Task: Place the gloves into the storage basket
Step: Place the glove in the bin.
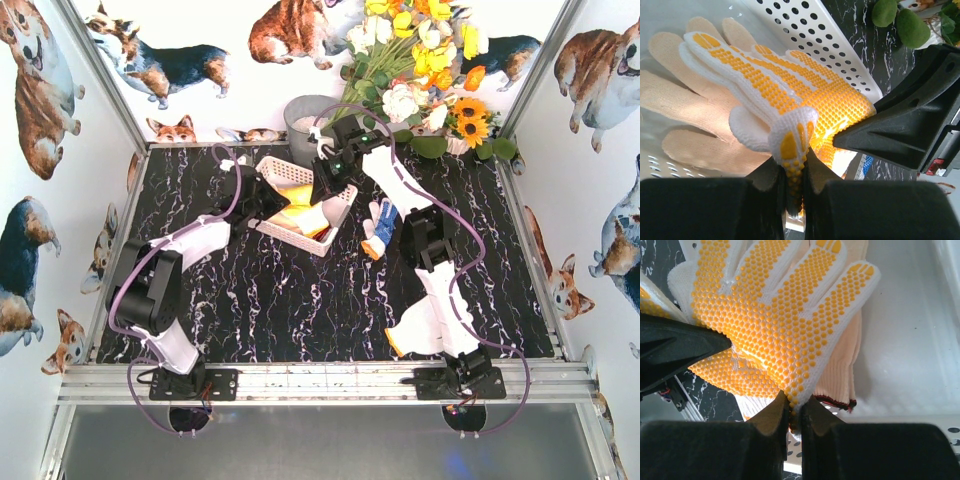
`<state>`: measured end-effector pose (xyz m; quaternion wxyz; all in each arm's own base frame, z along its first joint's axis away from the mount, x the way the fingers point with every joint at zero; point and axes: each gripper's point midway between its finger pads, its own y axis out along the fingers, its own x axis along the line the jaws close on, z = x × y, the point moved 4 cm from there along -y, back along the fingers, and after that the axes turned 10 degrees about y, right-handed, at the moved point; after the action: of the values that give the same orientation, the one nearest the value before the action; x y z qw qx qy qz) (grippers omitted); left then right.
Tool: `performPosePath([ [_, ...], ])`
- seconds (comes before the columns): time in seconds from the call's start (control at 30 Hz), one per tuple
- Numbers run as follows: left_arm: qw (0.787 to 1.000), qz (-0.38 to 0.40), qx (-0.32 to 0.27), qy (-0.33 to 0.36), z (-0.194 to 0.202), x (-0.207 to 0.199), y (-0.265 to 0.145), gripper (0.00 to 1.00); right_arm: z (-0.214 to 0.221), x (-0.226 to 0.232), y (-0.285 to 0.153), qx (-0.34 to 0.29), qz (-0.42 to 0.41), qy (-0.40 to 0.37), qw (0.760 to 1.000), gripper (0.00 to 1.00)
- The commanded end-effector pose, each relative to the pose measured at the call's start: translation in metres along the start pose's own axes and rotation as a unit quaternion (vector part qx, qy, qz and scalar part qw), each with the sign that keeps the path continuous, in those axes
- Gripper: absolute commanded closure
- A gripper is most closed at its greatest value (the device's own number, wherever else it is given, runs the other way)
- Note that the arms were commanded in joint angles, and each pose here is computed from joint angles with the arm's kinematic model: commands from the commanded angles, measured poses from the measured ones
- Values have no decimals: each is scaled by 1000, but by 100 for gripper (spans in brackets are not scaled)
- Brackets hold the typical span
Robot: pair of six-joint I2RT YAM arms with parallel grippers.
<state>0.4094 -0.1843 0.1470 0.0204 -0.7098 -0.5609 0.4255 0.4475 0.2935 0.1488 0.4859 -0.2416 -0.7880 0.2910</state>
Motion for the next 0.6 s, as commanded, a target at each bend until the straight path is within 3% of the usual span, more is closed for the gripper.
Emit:
performPosePath([
  [0.0, 999, -18, -26, 11, -3, 7, 4, 100, -27, -23, -14, -52, 35, -54, 997, 100],
  [0.57, 996, -77, 9, 37, 32, 34, 19, 100, -33, -49, 14, -57, 49, -65, 995, 100],
])
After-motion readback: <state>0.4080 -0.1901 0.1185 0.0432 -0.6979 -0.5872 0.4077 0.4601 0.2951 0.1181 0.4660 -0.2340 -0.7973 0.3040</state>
